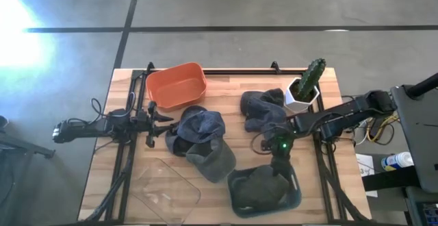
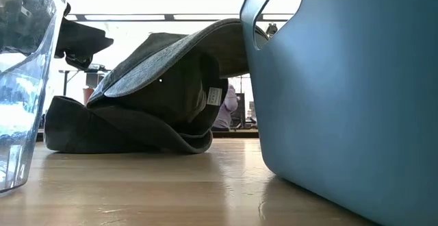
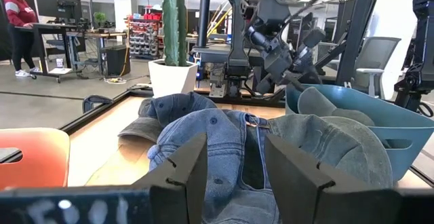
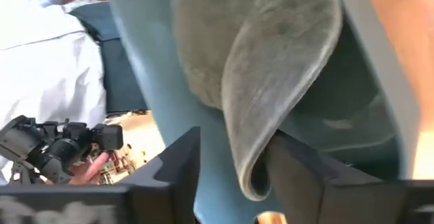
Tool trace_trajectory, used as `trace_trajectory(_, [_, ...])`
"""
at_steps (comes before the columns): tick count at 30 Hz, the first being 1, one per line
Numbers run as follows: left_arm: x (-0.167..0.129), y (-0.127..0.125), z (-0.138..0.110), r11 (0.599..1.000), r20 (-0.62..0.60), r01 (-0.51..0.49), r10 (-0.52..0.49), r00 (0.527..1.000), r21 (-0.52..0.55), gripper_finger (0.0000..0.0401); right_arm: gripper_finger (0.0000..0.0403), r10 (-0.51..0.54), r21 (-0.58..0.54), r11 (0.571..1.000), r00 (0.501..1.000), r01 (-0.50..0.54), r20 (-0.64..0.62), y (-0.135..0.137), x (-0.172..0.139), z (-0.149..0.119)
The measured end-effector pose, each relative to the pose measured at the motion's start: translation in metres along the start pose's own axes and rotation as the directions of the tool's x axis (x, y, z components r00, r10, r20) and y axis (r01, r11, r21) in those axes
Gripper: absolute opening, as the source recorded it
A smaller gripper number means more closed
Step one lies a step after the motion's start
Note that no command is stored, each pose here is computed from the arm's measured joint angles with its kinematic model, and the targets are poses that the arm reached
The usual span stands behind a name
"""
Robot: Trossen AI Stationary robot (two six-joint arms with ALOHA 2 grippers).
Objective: Pick & Place hat
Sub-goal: Put the right gray cap into the blue bin, then put the gray cap into the blue bin
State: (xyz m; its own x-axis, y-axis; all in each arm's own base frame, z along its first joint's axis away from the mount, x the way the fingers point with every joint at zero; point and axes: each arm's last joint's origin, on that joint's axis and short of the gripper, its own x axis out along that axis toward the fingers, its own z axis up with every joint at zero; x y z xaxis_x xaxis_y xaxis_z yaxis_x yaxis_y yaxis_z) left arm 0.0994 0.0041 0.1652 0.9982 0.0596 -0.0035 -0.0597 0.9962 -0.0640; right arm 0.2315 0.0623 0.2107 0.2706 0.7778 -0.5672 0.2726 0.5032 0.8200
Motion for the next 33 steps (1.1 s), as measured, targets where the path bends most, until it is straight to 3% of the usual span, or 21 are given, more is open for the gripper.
trace_trajectory(4, [0.0,0.0,0.0,1.0,0.0,-0.001,0.001,1.0,0.0,0.014,0.0197,0.032,-0.034,0.999,0.998,-0.03,0.052,0.008,-0.012,-0.003])
trace_trajectory(10, [0.0,0.0,0.0,1.0,0.0,0.0,0.0,1.0,0.0,0.014,0.0207,0.011,-0.074,0.997,0.957,0.012,0.291,0.021,-0.038,0.004])
trace_trajectory(13, [0.0,0.0,0.0,1.0,0.0,-0.001,0.001,1.0,0.0,0.014,0.0207,0.015,-0.067,0.998,0.939,0.009,0.343,0.022,-0.045,0.007])
trace_trajectory(22, [0.0,0.0,0.0,1.0,-0.001,-0.001,0.001,1.0,0.0,0.014,0.0208,-0.01,-0.01,1.0,0.925,0.015,0.379,-0.001,-0.035,0.042])
trace_trajectory(33, [0.0,0.0,0.0,1.0,-0.005,-0.001,0.001,1.0,0.0,0.014,0.0208,0.15,-0.139,0.985,0.922,-0.106,0.356,-0.017,0.002,0.089])
